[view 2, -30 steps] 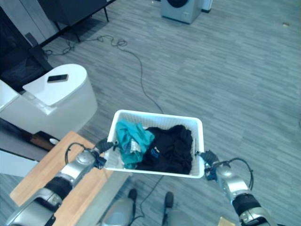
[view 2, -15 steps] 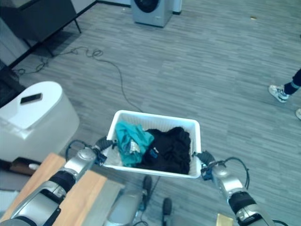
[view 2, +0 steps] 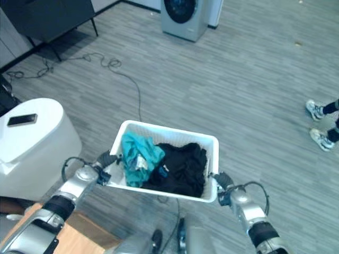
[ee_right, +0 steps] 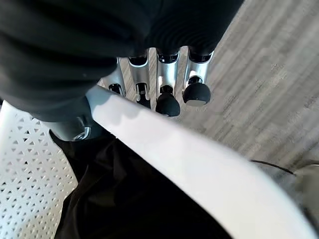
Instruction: Grab the laundry basket,head to the washer,open it,put in the laundry and shut it.
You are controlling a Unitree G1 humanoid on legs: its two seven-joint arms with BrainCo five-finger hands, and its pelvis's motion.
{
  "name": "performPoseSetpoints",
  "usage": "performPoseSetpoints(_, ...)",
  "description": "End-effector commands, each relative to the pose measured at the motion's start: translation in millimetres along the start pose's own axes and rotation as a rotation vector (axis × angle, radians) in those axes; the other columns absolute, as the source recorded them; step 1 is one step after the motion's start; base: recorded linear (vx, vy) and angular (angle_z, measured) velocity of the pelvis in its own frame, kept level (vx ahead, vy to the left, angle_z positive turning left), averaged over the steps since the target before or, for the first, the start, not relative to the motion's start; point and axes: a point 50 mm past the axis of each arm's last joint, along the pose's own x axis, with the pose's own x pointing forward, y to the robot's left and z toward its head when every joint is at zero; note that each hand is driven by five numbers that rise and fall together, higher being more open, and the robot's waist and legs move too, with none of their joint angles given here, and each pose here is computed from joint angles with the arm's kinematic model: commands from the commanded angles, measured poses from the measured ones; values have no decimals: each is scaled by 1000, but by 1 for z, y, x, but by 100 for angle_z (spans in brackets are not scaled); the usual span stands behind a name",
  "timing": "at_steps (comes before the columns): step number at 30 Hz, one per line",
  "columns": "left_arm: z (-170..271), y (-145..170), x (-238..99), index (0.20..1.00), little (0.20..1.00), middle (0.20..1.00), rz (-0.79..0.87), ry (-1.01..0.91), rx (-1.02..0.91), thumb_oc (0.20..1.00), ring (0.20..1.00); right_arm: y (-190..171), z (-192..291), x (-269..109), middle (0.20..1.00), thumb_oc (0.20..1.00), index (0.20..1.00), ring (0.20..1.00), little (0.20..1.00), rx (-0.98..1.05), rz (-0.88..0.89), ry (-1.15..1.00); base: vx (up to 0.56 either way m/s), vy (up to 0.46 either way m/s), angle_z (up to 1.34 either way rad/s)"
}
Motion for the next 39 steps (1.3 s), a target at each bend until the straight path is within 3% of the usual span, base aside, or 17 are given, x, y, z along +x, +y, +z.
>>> performPoseSetpoints(1, 24, 41, 2, 200, 200, 200, 164, -75, 52, 200, 200, -40, 65, -5, 200, 200, 200, 200, 200, 96, -80, -268, 765, -222, 82)
performPoseSetpoints(9, 7, 41, -3, 200, 200, 200, 148, -49, 40, 200, 200, -47, 47, -14, 200, 200, 200, 200, 200, 92, -95, -226, 560, -341, 30)
performPoseSetpoints(15, 34, 39, 1, 200, 200, 200, 155, -120, 42, 200, 200, -56, 36, -28, 200, 200, 200, 200, 200, 127, -157, -236, 380, -340, 7)
performPoseSetpoints(22, 36, 34, 1, 200, 200, 200, 127, -139, 77, 200, 200, -47, 42, -22, 200, 200, 200, 200, 200, 139, -134, -271, 487, 17, -13)
performPoseSetpoints(28, 28, 47, -5, 200, 200, 200, 158, -131, 90, 200, 200, -14, 47, -3, 200, 200, 200, 200, 200, 160, -45, -261, 624, 127, -72)
performPoseSetpoints(39, 21, 55, -9, 200, 200, 200, 189, -102, 100, 200, 200, -12, 43, 2, 200, 200, 200, 200, 200, 151, -54, -227, 402, 151, -19)
